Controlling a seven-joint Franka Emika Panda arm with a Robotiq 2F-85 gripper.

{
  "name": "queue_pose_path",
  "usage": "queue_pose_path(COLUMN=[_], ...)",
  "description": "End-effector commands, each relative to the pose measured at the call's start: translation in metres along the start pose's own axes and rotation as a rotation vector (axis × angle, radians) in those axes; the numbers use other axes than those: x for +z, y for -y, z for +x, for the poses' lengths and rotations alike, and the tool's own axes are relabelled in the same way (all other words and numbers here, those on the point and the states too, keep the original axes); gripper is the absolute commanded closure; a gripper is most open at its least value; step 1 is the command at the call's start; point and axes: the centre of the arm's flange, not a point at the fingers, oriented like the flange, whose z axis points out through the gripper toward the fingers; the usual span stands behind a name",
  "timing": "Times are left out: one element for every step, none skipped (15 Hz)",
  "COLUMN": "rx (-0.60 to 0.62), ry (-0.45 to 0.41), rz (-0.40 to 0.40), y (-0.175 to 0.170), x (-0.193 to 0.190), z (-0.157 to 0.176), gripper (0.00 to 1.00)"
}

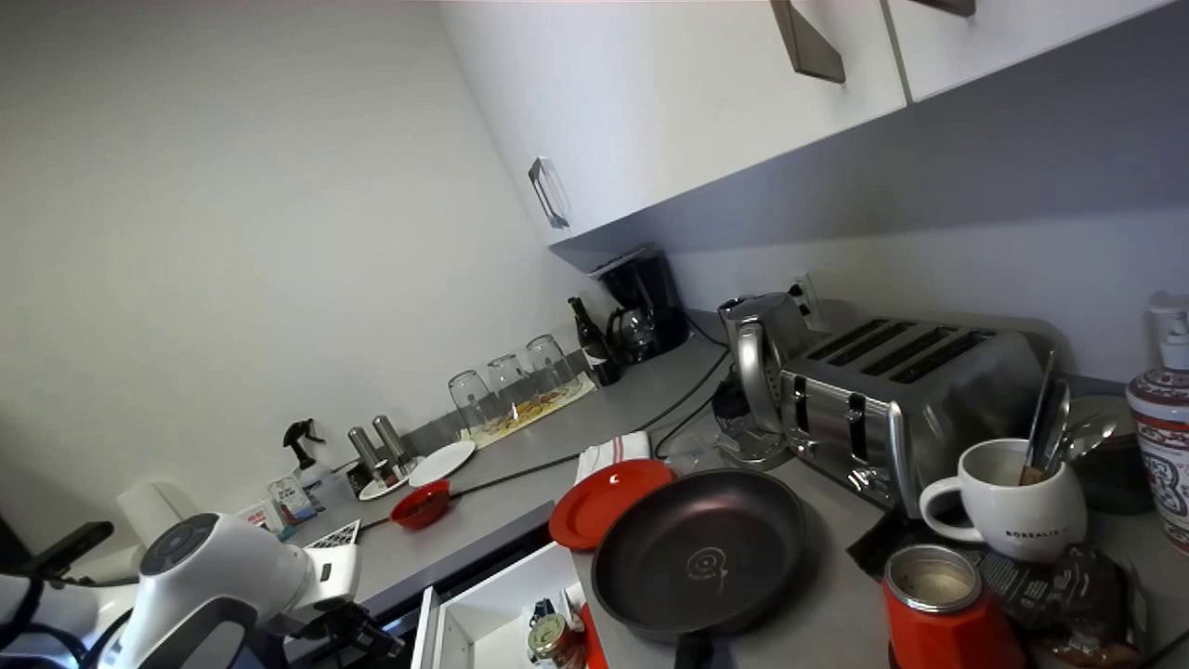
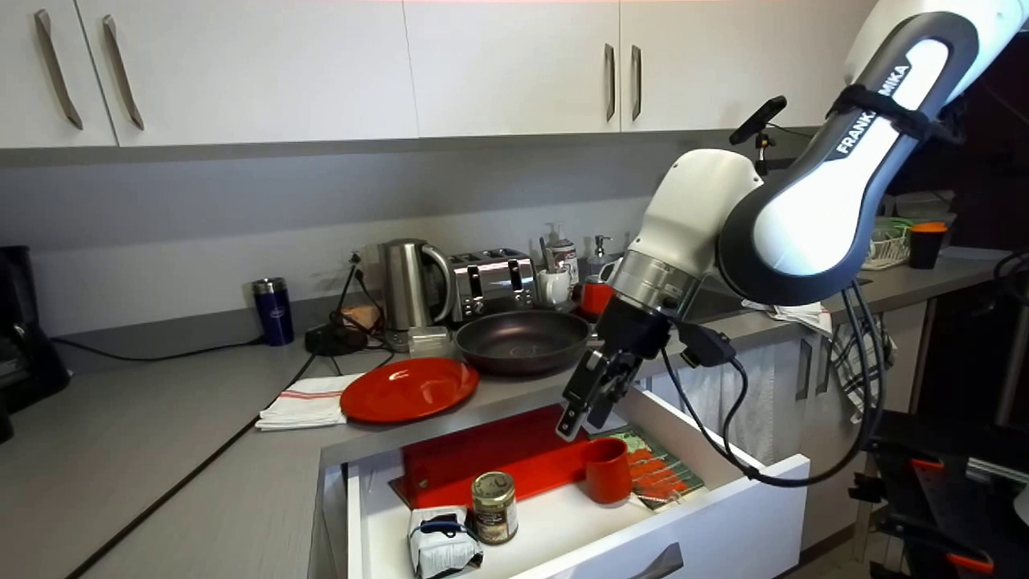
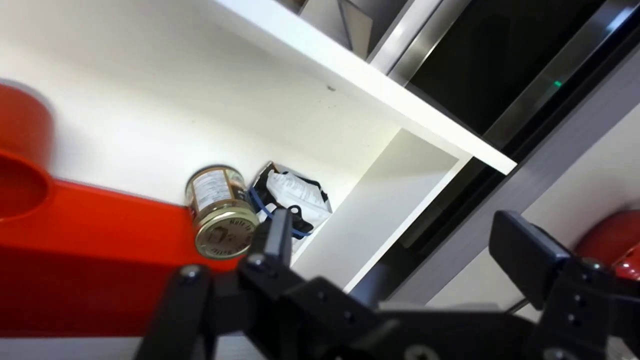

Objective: Pick up the red cup and put it in the drawer

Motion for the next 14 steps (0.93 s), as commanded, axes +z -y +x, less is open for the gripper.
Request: queue_pose_path(rx=[0.100, 0.121, 0.141, 0.162, 0.178, 0.192, 0.205, 0.215, 0.224, 0.234, 0.240, 0.250, 0.257, 0.267], ry=[-0.033, -0.037, -0.038, -0.039, -0.040, -0.041, -0.037, -0.032, -0.026, -0.017, -0.004, 0.002, 0.012, 0.024], rz=[0.017, 0.013, 0.016, 0.016, 0.015, 0.017, 0.020, 0.022, 0.024, 0.028, 0.043, 0.054, 0.060, 0.076], y=[0.016, 0.018, 0.019, 0.018, 0.019, 0.018, 0.018, 0.018, 0.018, 0.019, 0.020, 0.021, 0.023, 0.025], x=[0.000, 0.000, 0.000, 0.001, 0.001, 0.002, 0.005, 0.009, 0.013, 0.019, 0.023, 0.029, 0.033, 0.039], z=[-0.043, -0.052, -0.060, -0.069, -0.077, -0.084, -0.091, -0.098, -0.104, -0.110, -0.117, -0.123, -0.129, -0.135], gripper=[0.00, 0.00, 0.00, 0.00, 0.00, 0.00, 0.00, 0.00, 0.00, 0.00, 0.00, 0.00, 0.00, 0.00])
